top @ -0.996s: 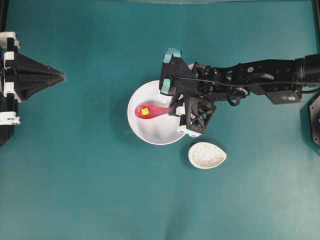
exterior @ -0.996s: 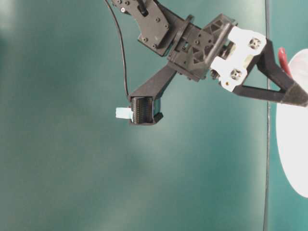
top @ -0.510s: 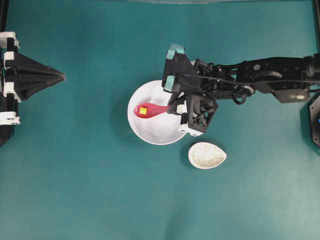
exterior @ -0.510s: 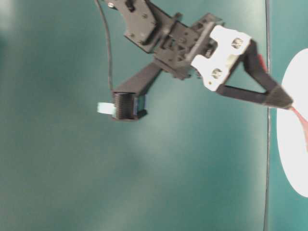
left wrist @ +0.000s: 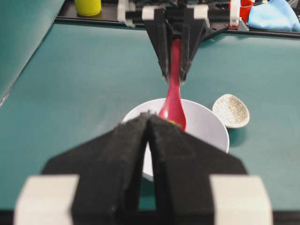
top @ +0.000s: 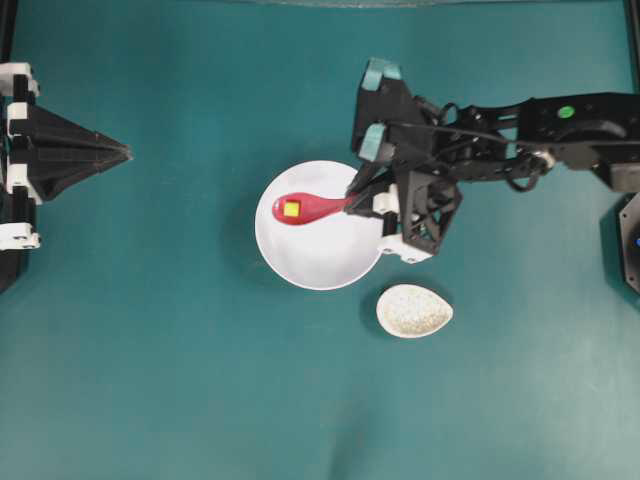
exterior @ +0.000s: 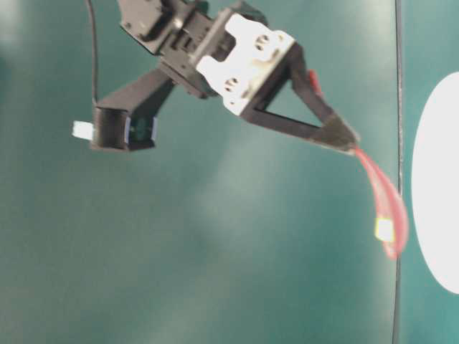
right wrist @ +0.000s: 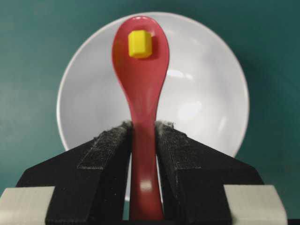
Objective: Scoop the yellow hexagonal prism block from the bowl with a spoon using the right arm.
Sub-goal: 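Raise the spoon carrying the yellow block up out of the bowl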
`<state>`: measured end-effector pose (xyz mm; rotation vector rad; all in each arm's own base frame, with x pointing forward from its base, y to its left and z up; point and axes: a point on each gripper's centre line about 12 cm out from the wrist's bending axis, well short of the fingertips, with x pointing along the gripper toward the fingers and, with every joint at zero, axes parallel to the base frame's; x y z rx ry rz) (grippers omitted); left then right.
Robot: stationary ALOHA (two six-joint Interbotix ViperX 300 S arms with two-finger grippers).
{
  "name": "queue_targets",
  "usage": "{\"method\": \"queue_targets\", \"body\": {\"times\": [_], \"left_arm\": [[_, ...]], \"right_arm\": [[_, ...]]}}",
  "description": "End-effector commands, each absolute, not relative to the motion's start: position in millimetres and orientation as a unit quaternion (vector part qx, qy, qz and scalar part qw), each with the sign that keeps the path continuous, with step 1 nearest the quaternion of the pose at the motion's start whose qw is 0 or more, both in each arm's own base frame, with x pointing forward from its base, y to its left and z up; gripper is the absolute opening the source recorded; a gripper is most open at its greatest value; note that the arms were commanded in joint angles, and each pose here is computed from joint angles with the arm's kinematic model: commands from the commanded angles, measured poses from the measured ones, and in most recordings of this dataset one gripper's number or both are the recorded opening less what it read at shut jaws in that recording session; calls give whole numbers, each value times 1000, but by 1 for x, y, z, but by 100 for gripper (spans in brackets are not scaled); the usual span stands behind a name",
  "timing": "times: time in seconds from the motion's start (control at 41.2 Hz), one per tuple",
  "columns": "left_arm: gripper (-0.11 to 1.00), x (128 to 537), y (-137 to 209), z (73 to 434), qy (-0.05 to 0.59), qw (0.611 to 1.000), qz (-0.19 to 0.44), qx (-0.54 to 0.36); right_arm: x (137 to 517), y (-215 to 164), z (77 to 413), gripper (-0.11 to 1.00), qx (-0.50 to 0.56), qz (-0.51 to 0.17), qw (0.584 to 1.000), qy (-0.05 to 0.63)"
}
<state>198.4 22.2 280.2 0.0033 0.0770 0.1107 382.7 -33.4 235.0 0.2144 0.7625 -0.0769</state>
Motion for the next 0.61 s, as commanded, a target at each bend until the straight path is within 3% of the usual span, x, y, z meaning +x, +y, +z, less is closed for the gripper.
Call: {"method": "queue_targets", "body": {"times": [0.0, 0.267, 0.583], "left_arm": [[5, 201, 23, 293, 21, 998, 56, 3], [5, 201, 23, 293, 20, 998, 57, 3], [5, 202, 23, 293, 21, 998, 56, 3]], "right_arm": [[379, -33, 265, 24, 101, -34, 935, 339], [361, -33, 294, 24, 82, -30, 943, 322], [356, -32, 300, 24, 80, -30, 946, 314]]}}
